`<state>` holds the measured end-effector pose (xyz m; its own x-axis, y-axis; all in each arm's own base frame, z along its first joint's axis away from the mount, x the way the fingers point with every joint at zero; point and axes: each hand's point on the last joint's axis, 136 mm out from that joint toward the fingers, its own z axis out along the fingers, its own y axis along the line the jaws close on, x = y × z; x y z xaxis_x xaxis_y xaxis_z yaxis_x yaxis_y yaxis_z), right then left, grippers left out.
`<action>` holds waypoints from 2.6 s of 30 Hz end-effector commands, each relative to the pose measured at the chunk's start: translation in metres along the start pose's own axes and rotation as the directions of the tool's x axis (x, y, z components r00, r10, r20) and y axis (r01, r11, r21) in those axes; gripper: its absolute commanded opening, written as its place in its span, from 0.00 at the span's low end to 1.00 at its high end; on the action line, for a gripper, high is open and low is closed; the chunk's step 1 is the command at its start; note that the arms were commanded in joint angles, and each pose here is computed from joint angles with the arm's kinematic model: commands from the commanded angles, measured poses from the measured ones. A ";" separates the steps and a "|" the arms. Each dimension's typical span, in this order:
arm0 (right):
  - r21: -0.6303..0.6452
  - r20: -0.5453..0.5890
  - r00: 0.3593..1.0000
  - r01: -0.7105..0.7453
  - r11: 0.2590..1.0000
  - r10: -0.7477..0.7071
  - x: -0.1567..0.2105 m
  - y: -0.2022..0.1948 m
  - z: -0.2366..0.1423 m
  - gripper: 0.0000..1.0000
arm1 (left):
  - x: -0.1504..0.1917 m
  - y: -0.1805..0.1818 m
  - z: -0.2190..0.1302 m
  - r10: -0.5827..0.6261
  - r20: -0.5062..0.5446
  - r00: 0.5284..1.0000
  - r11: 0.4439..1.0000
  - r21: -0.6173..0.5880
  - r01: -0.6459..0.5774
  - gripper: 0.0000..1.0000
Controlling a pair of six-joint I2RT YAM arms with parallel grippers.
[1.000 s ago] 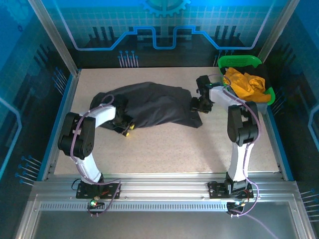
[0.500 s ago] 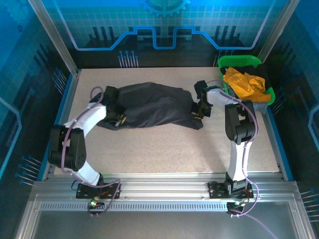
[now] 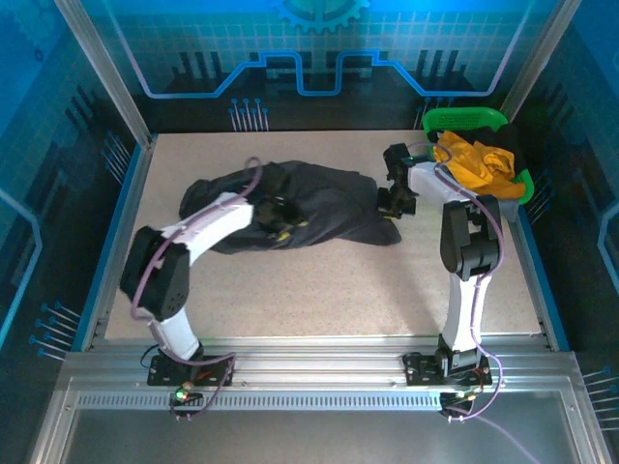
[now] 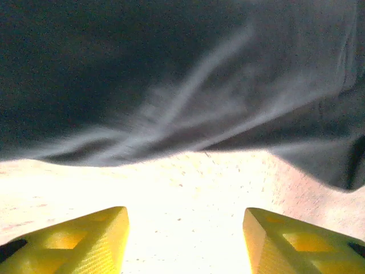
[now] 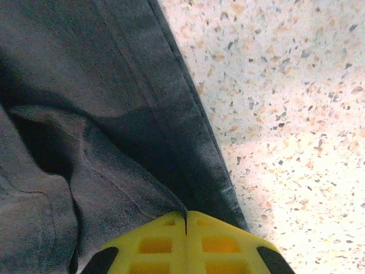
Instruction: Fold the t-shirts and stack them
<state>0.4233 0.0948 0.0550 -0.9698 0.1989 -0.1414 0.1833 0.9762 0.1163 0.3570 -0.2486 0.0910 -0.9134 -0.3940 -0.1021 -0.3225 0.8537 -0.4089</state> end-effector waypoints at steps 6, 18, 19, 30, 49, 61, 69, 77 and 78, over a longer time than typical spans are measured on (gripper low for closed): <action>-0.014 -0.085 0.996 -0.039 0.999 0.038 0.011 -0.012 0.006 0.00 | -0.006 0.033 0.032 0.192 -0.004 0.981 0.931 -0.317 -0.183 0.58; -0.024 -0.101 0.993 -0.062 0.998 0.060 0.007 -0.012 0.012 0.00 | -0.003 0.067 0.040 0.264 -0.015 0.964 0.867 -0.435 -0.244 0.51; -0.023 -0.102 0.993 -0.061 0.998 0.058 0.007 -0.012 0.013 0.00 | -0.009 0.069 0.040 0.264 -0.002 0.965 0.866 -0.440 -0.237 0.43; -0.014 -0.097 0.994 -0.059 0.998 0.058 0.003 -0.014 0.011 0.00 | -0.038 0.050 0.018 0.308 0.051 0.950 0.884 -0.384 -0.266 0.00; 0.006 -0.104 0.993 -0.056 0.998 0.056 -0.001 -0.015 0.013 0.00 | -0.049 0.036 0.042 0.287 -0.085 0.954 0.928 -0.223 -0.299 0.00; 0.007 -0.101 0.994 -0.048 0.999 0.049 -0.005 -0.014 0.013 0.00 | -0.046 0.029 0.012 0.216 -0.005 0.976 0.959 -0.189 -0.213 0.40; -0.019 -0.096 0.995 -0.034 0.999 0.032 -0.006 -0.011 0.011 0.00 | -0.013 0.048 -0.003 -0.428 0.026 0.904 0.904 0.018 0.427 0.48; -0.026 -0.102 0.995 -0.022 0.999 0.020 -0.003 -0.010 0.012 0.00 | -0.046 0.032 0.025 -0.763 0.028 0.646 0.637 0.204 0.743 0.57; -0.027 -0.102 0.995 -0.024 0.999 0.021 -0.003 -0.010 0.011 0.00 | -0.050 0.028 0.031 -0.779 0.015 0.627 0.615 0.215 0.759 0.57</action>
<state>0.4267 0.0908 0.0426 -0.9767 0.2083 -0.0517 0.1997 0.9702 0.1371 0.3664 -0.2007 0.0459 -0.4769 -0.8705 0.1213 -0.8108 0.3824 -0.4432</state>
